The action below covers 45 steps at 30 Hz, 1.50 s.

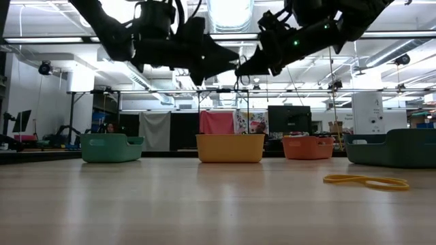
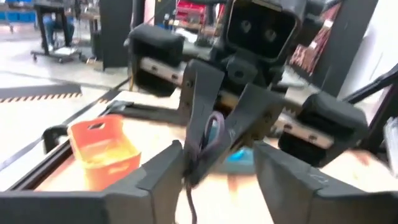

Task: Sort rubber bands into baskets
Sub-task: Put the black rubberband into the yellow bin

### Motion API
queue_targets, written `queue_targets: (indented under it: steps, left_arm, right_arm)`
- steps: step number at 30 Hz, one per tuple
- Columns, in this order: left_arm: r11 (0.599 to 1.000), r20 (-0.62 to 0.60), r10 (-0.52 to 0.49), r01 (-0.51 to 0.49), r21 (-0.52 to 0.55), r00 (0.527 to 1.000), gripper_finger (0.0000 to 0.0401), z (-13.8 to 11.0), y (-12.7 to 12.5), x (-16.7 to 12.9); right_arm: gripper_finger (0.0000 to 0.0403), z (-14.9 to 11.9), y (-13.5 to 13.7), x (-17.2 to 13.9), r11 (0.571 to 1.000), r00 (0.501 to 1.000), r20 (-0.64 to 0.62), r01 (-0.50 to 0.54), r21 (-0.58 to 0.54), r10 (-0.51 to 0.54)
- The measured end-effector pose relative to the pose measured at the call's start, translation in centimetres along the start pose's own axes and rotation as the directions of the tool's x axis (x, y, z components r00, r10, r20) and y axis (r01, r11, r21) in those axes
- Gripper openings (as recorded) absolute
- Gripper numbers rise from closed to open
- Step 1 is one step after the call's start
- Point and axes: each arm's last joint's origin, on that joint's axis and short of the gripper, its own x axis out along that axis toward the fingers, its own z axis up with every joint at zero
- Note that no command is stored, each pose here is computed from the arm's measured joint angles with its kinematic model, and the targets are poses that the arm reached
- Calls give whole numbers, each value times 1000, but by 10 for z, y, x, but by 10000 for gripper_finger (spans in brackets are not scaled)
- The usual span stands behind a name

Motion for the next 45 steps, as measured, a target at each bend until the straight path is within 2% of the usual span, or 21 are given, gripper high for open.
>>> queue_targets:
  steps: [3,7,12,20,23,31,38,41,45]
  left_arm:
    - [1000,-64,24,-23,8,998,202,1,4,-6]
    - [998,-148,56,-57,3,987,220,6,10,-17]
    - [996,-223,84,-85,9,971,223,12,12,-32]
    - [967,-297,250,-250,40,921,223,27,9,-56]
    - [958,-316,285,-284,50,905,223,31,7,-65]
    - [957,-338,287,-287,51,896,223,36,2,-75]
    - [956,-364,286,-288,49,887,223,28,3,-74]
    - [956,-366,284,-291,38,886,223,26,2,-74]
    - [959,-349,273,-281,28,897,223,28,-1,-72]
  right_arm:
    - [12,-4,-1,0,1000,999,-44,30,8,-29]
    - [12,-8,-1,0,998,994,-95,61,21,-59]
    - [12,-10,-1,1,997,992,-103,77,26,-74]
    - [12,-24,-2,22,994,992,-81,97,48,-93]
    - [12,-34,-3,33,991,988,-120,106,77,-96]
    - [13,-52,-6,59,978,963,-255,131,165,-86]
    - [15,-46,-9,70,980,930,-366,84,180,-13]
    - [33,-41,-10,72,982,925,-380,80,172,-9]
    - [83,-37,-11,72,980,927,-376,85,181,-11]
